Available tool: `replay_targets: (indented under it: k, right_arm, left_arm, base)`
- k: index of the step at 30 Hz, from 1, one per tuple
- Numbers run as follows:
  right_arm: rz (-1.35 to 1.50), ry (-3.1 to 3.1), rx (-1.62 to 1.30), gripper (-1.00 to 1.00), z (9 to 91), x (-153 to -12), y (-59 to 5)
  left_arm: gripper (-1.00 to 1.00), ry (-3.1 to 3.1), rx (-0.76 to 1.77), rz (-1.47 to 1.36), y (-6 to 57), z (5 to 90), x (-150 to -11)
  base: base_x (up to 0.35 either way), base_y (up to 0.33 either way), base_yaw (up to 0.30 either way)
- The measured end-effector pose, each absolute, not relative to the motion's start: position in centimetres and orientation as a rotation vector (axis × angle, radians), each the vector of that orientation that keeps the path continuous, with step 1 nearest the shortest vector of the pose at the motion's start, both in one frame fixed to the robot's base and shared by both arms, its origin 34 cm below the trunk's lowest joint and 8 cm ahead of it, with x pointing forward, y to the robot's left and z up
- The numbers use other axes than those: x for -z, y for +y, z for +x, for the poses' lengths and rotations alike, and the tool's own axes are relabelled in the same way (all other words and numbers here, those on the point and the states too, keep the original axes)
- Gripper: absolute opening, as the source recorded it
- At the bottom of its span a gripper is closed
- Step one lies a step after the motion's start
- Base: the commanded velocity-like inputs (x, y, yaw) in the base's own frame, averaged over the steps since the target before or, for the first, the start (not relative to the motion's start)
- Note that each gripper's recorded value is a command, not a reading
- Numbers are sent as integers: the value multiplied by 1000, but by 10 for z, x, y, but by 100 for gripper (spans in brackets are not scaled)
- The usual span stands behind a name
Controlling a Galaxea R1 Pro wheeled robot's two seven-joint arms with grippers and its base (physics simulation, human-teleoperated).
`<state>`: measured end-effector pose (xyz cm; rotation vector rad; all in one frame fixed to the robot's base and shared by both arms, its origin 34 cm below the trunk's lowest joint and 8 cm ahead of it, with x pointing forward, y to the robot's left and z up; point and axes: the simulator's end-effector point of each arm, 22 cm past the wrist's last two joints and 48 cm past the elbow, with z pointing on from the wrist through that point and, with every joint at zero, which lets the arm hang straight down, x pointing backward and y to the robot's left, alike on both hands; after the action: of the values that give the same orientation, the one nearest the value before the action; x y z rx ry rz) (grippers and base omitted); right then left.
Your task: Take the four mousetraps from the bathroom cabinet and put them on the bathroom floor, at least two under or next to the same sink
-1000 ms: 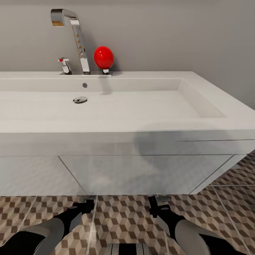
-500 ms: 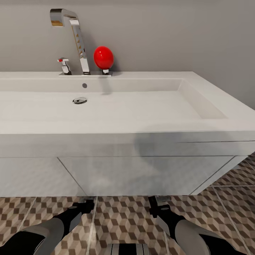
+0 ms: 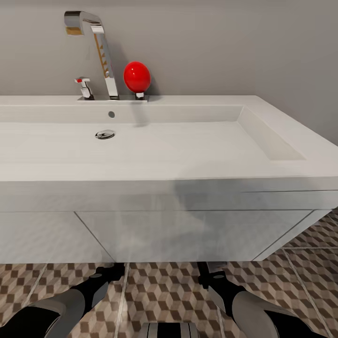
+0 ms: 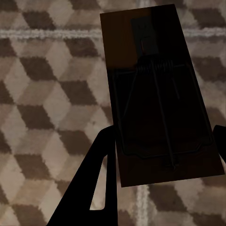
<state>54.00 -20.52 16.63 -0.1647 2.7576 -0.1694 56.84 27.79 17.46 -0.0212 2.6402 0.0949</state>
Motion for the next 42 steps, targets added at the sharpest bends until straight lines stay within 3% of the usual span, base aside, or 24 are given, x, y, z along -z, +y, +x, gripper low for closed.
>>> replay_targets:
  k: [42]
  right_arm:
    - [-167,2736,161,-100,544,-168,-201]
  left_arm:
    - [-100,2691,-95,-19,279,553,-167]
  base:
    - [0,0,0]
